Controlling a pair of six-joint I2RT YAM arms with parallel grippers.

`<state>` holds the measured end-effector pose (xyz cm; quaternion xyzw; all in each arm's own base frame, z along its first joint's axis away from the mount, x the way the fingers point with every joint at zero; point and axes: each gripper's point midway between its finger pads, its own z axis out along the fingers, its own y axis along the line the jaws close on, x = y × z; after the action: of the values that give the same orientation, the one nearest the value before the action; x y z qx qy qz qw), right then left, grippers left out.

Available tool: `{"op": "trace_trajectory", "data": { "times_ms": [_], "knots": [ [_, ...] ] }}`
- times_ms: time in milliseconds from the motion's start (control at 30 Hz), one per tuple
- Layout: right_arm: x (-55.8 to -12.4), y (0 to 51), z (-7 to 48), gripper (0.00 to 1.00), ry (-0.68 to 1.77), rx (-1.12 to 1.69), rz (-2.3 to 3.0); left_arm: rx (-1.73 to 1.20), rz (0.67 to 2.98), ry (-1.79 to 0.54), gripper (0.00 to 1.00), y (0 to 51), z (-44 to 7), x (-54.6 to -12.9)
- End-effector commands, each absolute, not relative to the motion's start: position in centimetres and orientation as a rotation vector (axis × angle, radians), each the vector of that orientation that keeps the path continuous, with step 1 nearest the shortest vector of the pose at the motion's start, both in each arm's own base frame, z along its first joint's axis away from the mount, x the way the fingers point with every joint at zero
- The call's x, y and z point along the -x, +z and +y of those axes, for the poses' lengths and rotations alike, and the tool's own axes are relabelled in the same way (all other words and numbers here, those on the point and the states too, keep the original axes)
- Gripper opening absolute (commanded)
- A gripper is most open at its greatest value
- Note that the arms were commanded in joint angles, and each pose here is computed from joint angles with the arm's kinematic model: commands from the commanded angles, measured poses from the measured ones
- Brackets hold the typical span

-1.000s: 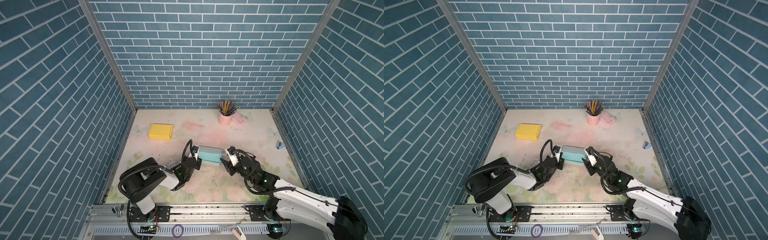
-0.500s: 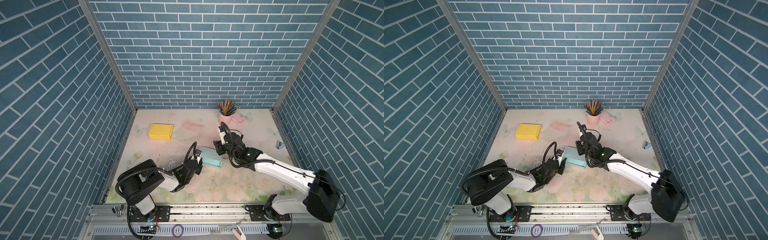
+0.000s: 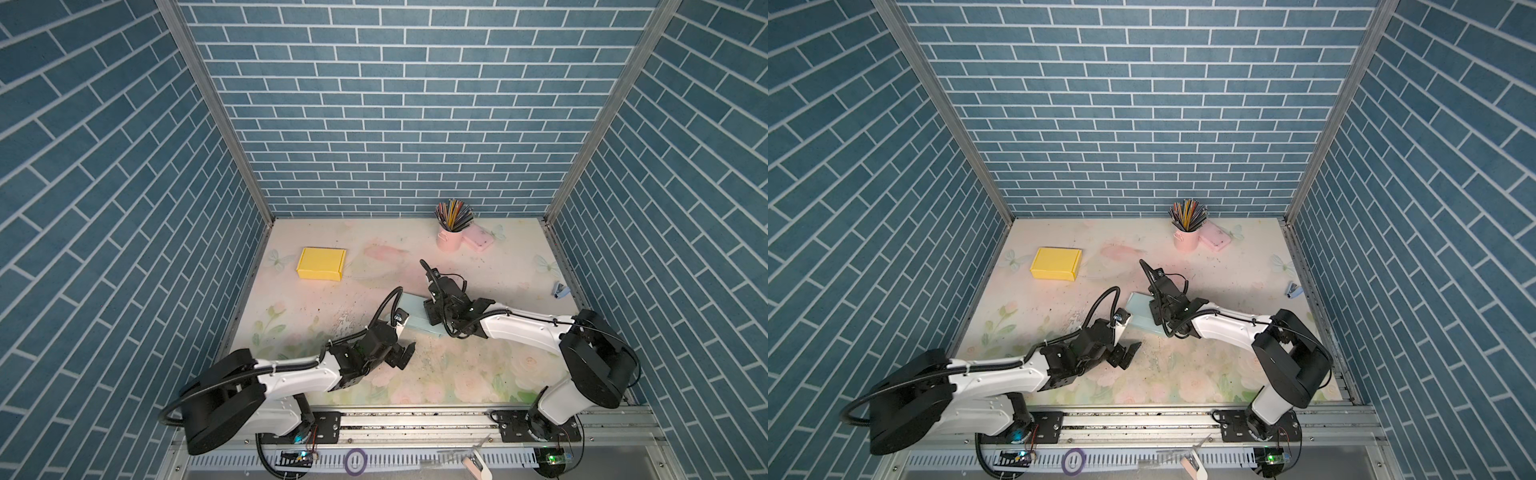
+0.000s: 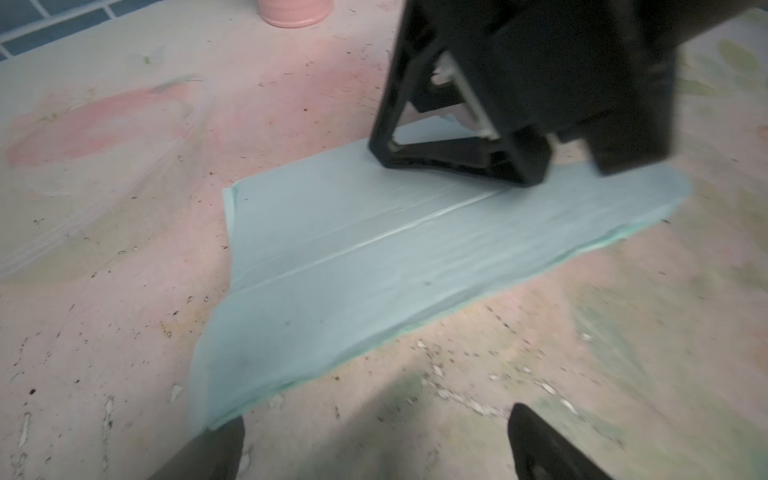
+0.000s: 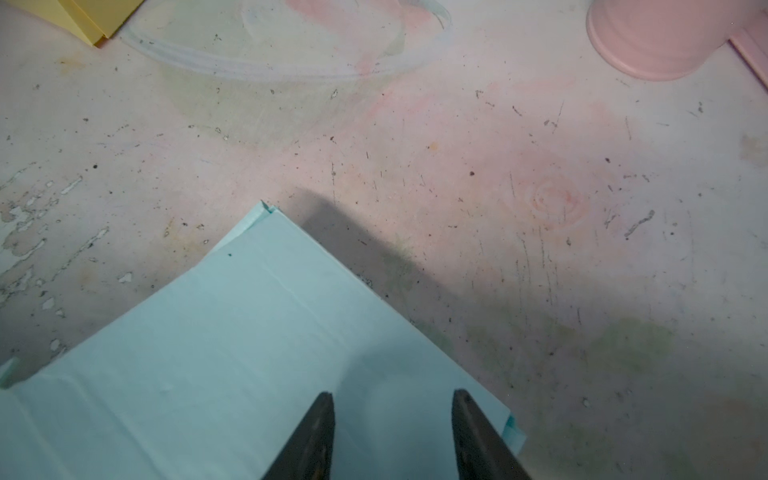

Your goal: Fold the paper box

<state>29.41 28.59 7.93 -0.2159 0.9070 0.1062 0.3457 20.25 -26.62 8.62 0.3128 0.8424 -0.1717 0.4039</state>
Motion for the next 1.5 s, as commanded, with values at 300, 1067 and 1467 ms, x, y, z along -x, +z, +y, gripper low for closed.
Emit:
{"op": "trace_trajectory", "data": {
  "times_ms": [300,1067,1467],
  "knots": [
    [-28.8,6.2,28.4,0.44,0.276,0.548,2.385,-0.571,2.365,-0.716,0.99,16.3,-23.4,-21.9],
    [-28.5,8.4,28.5,0.41,0.318,0.547,2.340,-0.399,2.559,-0.697,0.65,4.5,-23.1,-31.1],
    [-24.3,11.4,26.2,0.45,0.545,0.406,2.359,-0.382,2.581,-0.697,0.60,2.8,-22.9,-30.7]
  ]
}}
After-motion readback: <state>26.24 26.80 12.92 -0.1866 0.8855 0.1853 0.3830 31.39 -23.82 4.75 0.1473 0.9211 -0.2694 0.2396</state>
